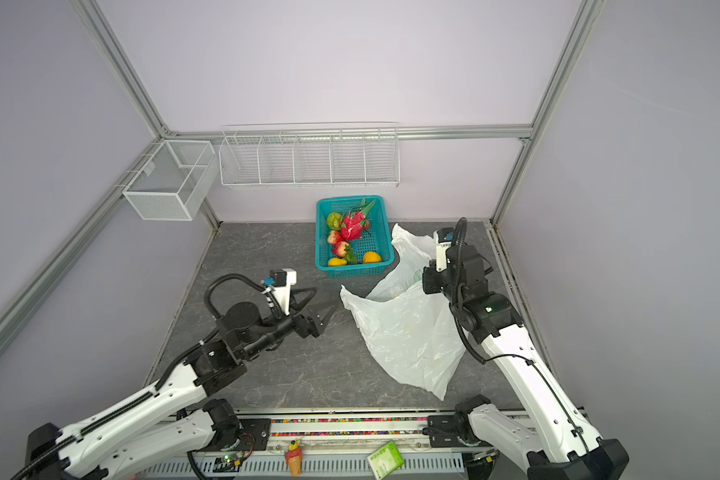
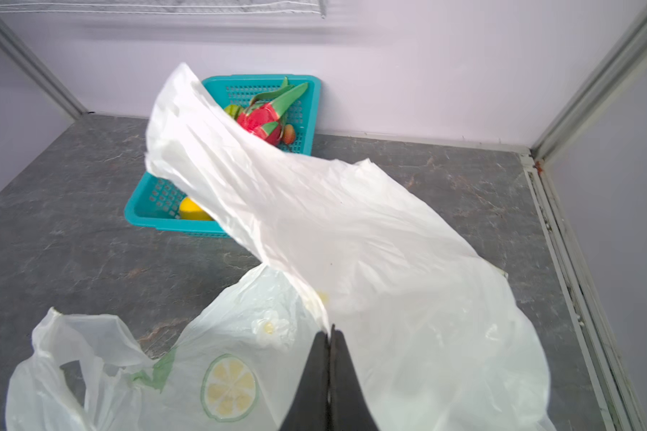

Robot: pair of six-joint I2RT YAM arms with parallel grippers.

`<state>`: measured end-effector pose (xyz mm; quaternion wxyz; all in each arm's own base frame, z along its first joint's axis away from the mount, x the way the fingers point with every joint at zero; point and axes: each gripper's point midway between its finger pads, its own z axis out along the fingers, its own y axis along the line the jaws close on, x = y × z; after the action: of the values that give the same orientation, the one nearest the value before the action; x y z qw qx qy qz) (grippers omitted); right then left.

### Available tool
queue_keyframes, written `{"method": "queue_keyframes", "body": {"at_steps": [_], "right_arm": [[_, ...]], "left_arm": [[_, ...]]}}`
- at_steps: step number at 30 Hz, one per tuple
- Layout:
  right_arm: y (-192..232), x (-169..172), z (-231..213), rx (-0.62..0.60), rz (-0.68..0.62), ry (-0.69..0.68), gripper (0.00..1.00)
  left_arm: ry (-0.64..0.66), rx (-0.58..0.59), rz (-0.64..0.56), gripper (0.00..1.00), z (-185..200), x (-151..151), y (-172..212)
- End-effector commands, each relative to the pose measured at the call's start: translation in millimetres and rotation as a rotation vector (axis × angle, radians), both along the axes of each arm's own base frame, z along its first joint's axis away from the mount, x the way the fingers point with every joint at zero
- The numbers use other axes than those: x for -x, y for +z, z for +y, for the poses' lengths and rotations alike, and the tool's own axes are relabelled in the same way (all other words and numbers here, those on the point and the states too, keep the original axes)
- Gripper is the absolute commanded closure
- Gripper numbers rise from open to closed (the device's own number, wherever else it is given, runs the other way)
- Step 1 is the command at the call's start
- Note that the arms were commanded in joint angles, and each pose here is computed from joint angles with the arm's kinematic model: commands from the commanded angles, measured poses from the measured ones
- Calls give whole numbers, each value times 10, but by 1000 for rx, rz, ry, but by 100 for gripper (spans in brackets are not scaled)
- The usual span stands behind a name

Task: Place the fake fruits into the plastic bag and tie a complex knot
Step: 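Lift the bag handles with both grippers, pulling them apart to open it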

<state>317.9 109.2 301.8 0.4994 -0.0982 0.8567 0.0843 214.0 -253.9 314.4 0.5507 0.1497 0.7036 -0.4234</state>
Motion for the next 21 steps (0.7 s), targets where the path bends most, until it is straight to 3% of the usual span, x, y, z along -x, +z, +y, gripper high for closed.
{"method": "queue_keyframes", "body": {"at_steps": [1, 8, 13, 18, 21], "right_arm": [[22, 101, 267, 24, 29, 196, 94], [86, 175, 455, 49, 92, 338, 94], [149, 230, 509, 55, 111, 388, 94], [153, 254, 553, 56, 121, 421, 94], [136, 264, 585, 60, 129, 447, 94]], "left_arm": [[146, -107, -98, 1, 197, -187, 120], [0, -376, -289, 1, -468, -494, 126], [-51, -460, -400, 1, -861, -739, 165], [-80, -492, -421, 0, -1134, -920, 188], [-110, -496, -420, 16, -1261, -969, 172]]}}
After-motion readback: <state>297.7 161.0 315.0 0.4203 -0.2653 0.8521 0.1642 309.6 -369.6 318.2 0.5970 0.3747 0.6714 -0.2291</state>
